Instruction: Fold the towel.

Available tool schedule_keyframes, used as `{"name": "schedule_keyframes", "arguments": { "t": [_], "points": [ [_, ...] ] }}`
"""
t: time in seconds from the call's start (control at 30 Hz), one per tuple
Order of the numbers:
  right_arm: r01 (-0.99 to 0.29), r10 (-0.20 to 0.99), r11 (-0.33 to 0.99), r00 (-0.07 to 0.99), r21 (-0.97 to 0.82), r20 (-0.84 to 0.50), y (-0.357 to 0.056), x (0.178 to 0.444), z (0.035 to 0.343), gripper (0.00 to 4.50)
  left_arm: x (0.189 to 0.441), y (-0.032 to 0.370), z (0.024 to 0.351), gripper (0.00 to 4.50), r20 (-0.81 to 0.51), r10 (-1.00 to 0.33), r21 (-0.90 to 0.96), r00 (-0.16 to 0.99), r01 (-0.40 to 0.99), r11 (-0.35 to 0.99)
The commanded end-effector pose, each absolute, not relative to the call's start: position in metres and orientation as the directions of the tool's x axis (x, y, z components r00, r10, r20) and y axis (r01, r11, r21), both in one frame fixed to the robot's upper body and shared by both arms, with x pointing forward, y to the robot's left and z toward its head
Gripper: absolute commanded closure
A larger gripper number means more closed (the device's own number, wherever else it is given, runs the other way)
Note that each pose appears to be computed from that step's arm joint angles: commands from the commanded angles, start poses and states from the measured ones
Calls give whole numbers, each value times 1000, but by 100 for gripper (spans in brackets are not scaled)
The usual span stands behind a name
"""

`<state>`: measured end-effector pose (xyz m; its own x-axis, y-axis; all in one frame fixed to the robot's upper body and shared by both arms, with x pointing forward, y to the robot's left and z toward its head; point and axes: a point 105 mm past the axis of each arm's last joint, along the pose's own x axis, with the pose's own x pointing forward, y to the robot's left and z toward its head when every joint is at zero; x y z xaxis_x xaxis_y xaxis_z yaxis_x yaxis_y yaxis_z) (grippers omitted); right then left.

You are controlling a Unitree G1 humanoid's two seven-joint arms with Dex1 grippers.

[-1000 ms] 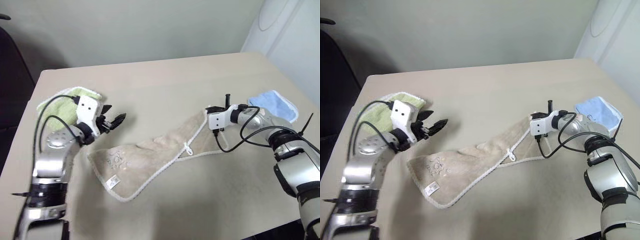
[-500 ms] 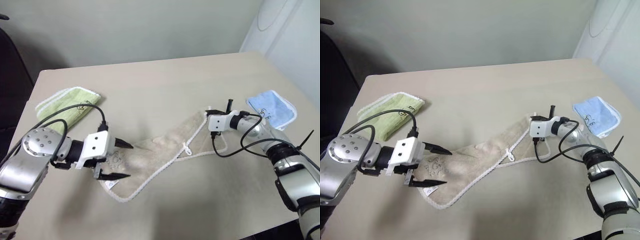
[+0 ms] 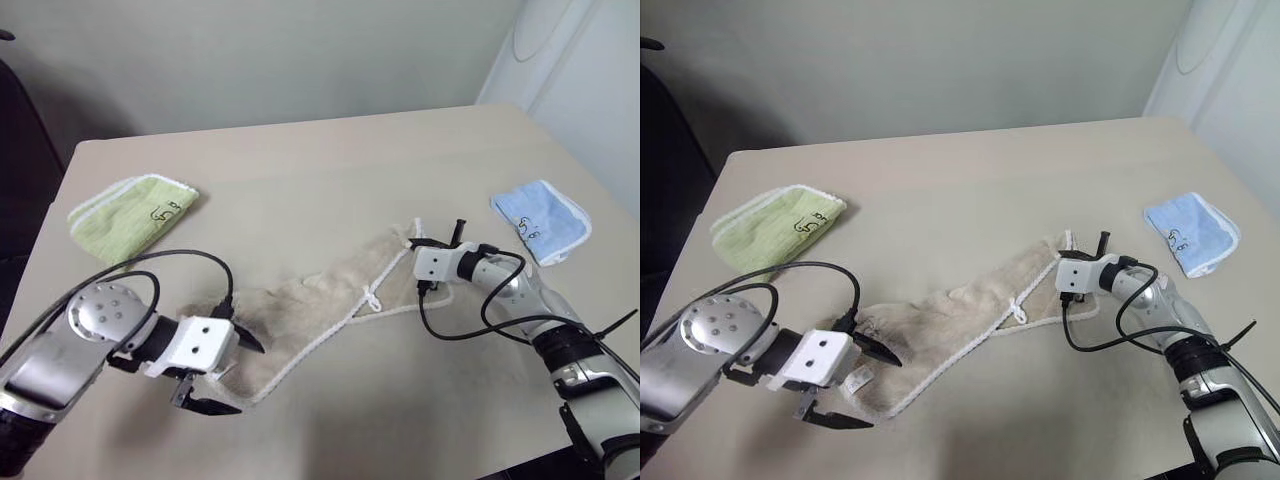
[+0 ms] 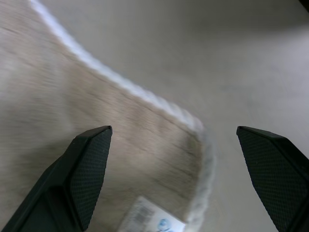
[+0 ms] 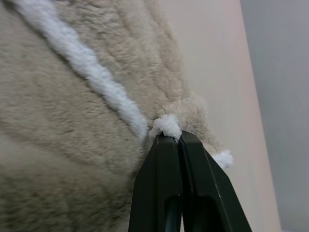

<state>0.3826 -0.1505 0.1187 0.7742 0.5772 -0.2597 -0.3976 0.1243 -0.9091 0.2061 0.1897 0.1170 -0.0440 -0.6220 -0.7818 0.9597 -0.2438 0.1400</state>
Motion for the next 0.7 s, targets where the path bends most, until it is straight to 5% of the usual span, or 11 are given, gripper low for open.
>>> {"name": "schedule_keyframes", "arguments": {
  "t": [0.03,0.17,0.23,0.63,0.7],
  "points": [
    [-369,583,151,782,-917,-218,-151,380,135,450,204,197,106,2,-832,-552,144,-49,943,-301],
    [-371,583,154,782,-916,-219,-150,380,137,450,206,202,91,2,-853,-522,165,-26,934,-316],
    [-370,583,155,783,-916,-218,-150,380,138,450,207,201,87,40,-849,-529,181,-15,931,-316],
    [-370,589,152,778,-917,-216,-146,382,142,450,210,194,85,441,-801,-598,225,34,942,-248],
    [-368,591,150,777,-918,-215,-146,383,143,450,213,195,88,447,-789,-612,231,49,947,-222]
  ]
}}
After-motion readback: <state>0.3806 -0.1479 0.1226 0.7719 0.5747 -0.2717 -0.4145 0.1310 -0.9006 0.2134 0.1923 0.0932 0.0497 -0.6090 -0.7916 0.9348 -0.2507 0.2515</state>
